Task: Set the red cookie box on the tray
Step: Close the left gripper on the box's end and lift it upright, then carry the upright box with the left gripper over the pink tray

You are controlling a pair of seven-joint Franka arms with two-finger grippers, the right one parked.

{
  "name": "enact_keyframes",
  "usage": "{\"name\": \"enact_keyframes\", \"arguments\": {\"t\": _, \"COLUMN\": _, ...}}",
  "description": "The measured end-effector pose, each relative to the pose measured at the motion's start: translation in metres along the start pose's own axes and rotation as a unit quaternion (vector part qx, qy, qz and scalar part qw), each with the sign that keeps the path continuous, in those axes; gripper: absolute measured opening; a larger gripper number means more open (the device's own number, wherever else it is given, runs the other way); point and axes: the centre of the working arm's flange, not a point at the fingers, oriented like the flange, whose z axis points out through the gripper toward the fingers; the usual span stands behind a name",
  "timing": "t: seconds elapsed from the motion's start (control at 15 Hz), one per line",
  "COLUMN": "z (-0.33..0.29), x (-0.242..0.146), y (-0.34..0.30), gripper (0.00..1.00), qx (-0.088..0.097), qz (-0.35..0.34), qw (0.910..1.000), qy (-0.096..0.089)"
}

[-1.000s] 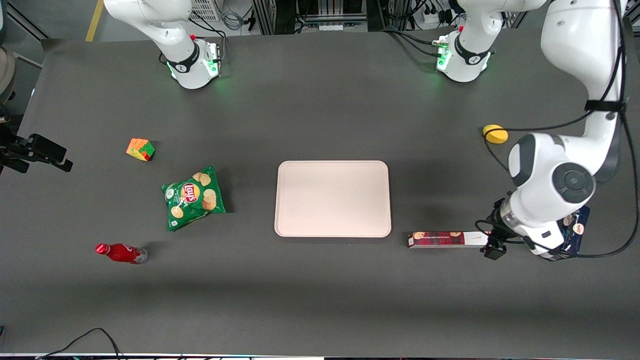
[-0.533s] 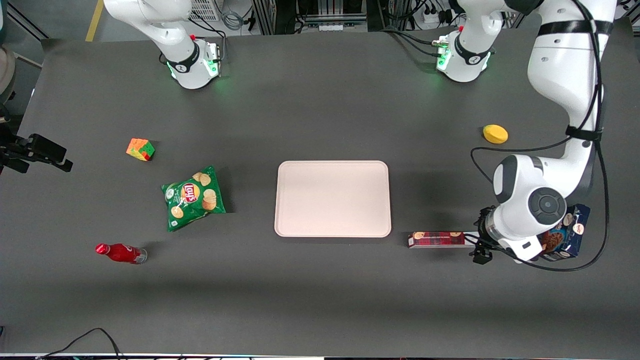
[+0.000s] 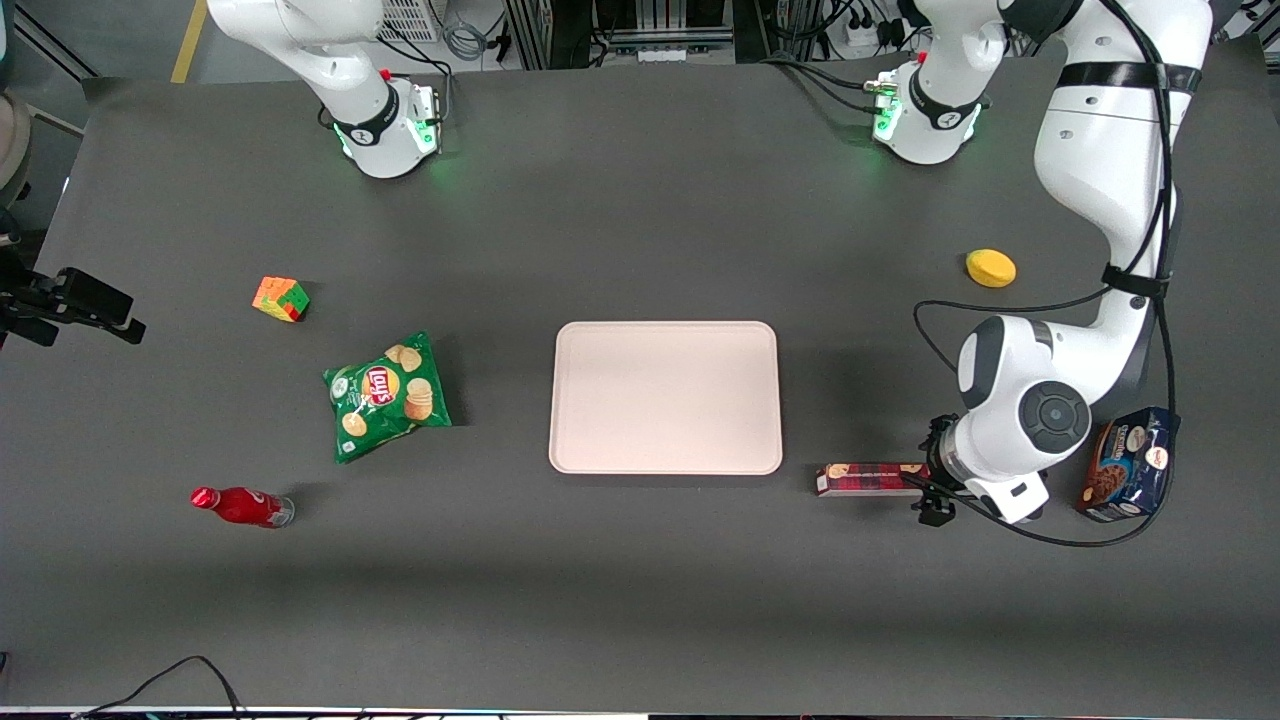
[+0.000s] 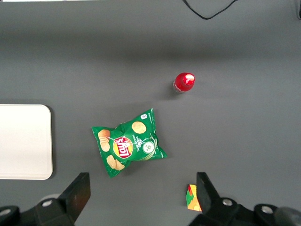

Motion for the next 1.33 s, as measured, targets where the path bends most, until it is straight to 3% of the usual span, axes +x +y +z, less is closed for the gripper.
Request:
{"name": "enact_keyframes", "arguments": {"t": 0.27, "z": 0.003, "x": -0.006, "y": 0.002, "gripper": 0.96, "qx": -0.007, "qz": 0.003, "qw": 1.0000, "qy": -0.002}}
{"name": "enact_keyframes", "arguments": {"t": 0.53, "z": 0.004, "x": -0.010, "y": 0.004, "gripper": 0.52, "qx": -0.014, "qz": 0.006, "qw": 0.9999, "qy": -0.002}}
{"name": "enact_keyframes", "arguments": {"t": 0.67, "z": 0.004, "x": -0.010, "y": 0.004, "gripper": 0.47, "qx": -0.015, "qz": 0.006, "qw": 0.9999, "qy": -0.002}}
{"name": "enact_keyframes", "arguments": {"t": 0.8, "z": 0.003, "x": -0.010, "y": 0.005, "gripper": 0.29, "qx": -0.017, "qz": 0.006, "qw": 0.9998, "qy": -0.002}}
{"name": "enact_keyframes", "arguments": {"t": 0.93, "z": -0.001, "x": -0.010, "y": 0.008, "gripper": 0.28, "qx": -0.021, "qz": 0.014, "qw": 0.9997, "qy": 0.000}}
{"name": "enact_keyframes", "arguments": {"t": 1.0, "z": -0.004, "x": -0.010, "y": 0.010, "gripper": 0.22, "qx": -0.024, "qz": 0.026, "qw": 0.9994, "qy": 0.000}}
{"name": "enact_keyframes", "arguments": {"t": 1.2, "z": -0.019, "x": -0.012, "y": 0.017, "gripper": 0.22, "qx": -0.038, "qz": 0.048, "qw": 0.9981, "qy": 0.001}}
{"name": "enact_keyframes", "arguments": {"t": 1.33, "z": -0.038, "x": -0.024, "y": 0.023, "gripper": 0.22, "qx": -0.038, "qz": 0.051, "qw": 0.9979, "qy": -0.010}}
